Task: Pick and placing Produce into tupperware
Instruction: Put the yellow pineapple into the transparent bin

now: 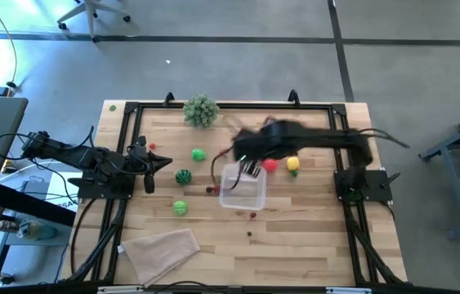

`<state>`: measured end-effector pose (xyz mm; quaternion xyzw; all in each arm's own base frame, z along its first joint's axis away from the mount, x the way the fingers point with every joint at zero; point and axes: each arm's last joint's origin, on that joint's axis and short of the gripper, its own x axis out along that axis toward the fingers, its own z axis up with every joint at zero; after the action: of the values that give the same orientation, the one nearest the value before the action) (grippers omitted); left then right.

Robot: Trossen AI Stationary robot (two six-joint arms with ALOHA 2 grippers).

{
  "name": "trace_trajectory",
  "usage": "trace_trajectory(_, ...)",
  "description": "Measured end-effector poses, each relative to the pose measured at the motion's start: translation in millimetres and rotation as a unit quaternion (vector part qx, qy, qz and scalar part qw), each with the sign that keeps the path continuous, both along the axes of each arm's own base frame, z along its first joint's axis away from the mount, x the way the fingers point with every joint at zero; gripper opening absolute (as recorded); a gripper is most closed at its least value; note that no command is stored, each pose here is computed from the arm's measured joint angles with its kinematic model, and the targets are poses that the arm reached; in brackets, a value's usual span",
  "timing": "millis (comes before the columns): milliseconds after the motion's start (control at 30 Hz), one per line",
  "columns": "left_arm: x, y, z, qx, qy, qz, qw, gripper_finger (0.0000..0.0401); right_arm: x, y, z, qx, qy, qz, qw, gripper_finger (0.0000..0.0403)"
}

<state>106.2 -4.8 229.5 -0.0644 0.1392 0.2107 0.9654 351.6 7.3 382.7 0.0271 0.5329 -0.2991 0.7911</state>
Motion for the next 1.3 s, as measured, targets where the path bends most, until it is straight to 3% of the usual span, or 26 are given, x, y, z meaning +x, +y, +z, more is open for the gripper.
trace_trajectory(100, 0, 0, 0, 0.000, 0.000, 0.000, 1.000, 0.0001, -35, -15, 13, 0.014, -0.032, -0.067, 0.997, 0.0000)
trace_trajectory(233, 0, 0, 0, 0.000, 0.000, 0.000, 1.000, 0.0001, -85, -32, 7, 0.055, -0.041, -0.160, 0.985, 0.0000)
trace_trajectory(367, 0, 0, 0, 0.000, 0.000, 0.000, 1.000, 0.0001, -126, -40, -14, 0.105, -0.045, -0.244, 0.963, 0.0000)
trace_trajectory(533, 0, 0, 0, 0.000, 0.000, 0.000, 1.000, 0.0001, -156, -41, -50, 0.168, -0.035, -0.281, 0.944, 0.0000)
trace_trajectory(767, 0, 0, 0, 0.000, 0.000, 0.000, 1.000, 0.0001, -163, -47, -86, 0.216, -0.032, -0.264, 0.939, 0.0001)
trace_trajectory(1033, 0, 0, 0, 0.000, 0.000, 0.000, 1.000, 0.0001, -149, -53, -92, 0.266, -0.087, -0.213, 0.936, 0.0005)
trace_trajectory(1167, 0, 0, 0, 0.000, 0.000, 0.000, 1.000, 0.0001, -145, -55, -90, 0.272, -0.107, -0.199, 0.936, 0.0036)
trace_trajectory(1300, 0, 0, 0, 0.000, 0.000, 0.000, 1.000, 0.0001, -145, -57, -90, 0.243, -0.111, -0.208, 0.941, 0.0086)
